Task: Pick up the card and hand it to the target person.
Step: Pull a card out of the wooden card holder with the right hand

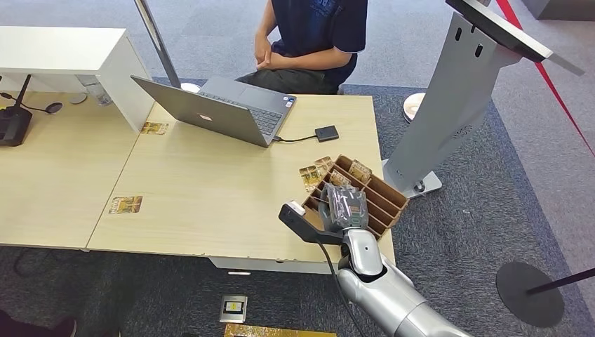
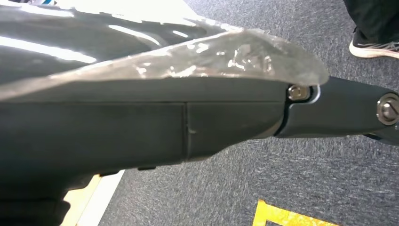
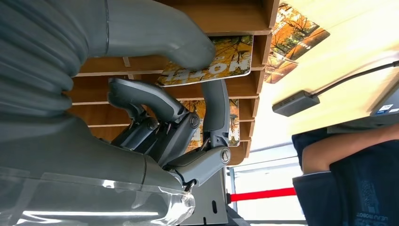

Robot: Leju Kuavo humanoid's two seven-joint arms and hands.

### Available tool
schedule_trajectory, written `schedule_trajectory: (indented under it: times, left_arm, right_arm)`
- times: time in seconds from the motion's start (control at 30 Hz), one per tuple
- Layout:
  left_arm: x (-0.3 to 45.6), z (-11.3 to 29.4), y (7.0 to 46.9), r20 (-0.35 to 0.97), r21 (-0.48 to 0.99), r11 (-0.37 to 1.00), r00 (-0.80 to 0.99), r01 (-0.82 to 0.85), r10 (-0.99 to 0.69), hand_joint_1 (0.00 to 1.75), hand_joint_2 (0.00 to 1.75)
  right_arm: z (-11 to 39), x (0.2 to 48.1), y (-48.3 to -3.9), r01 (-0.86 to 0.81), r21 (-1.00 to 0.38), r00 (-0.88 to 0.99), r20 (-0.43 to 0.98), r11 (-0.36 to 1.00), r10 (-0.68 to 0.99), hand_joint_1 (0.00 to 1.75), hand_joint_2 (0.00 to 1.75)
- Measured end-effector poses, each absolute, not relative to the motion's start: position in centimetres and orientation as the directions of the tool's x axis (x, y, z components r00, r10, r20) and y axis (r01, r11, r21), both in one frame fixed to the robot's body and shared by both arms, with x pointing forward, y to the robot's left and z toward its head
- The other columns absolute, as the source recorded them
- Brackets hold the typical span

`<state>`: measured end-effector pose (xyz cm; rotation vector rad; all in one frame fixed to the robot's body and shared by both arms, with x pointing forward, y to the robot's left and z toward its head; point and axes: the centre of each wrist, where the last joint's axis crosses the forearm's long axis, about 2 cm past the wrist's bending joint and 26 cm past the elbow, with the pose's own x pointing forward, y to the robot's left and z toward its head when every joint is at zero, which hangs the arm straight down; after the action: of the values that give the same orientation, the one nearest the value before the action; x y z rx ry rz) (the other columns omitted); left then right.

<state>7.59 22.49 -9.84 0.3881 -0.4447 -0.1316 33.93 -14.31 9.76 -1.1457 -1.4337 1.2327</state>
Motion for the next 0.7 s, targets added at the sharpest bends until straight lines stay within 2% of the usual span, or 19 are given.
schedule_trajectory:
  times: [0.23, 0.7]
  left_arm:
    - [7.6, -9.9, 22.6, 0.394, 0.389, 0.921, 0.896, 0.038, -0.203, 0.0, 0.0]
    - [7.5, -9.9, 22.7, 0.395, 0.389, 0.921, 0.898, 0.028, -0.195, 0.0, 0.0]
  right_arm:
    - [10.7, 33.9, -13.8, 0.125, -0.985, -0.202, 0.092, 0.118, 0.975, 1.59, 1.75]
    - [16.1, 33.6, -12.7, 0.29, -0.91, -0.309, 0.203, 0.295, 0.929, 1.59, 1.75]
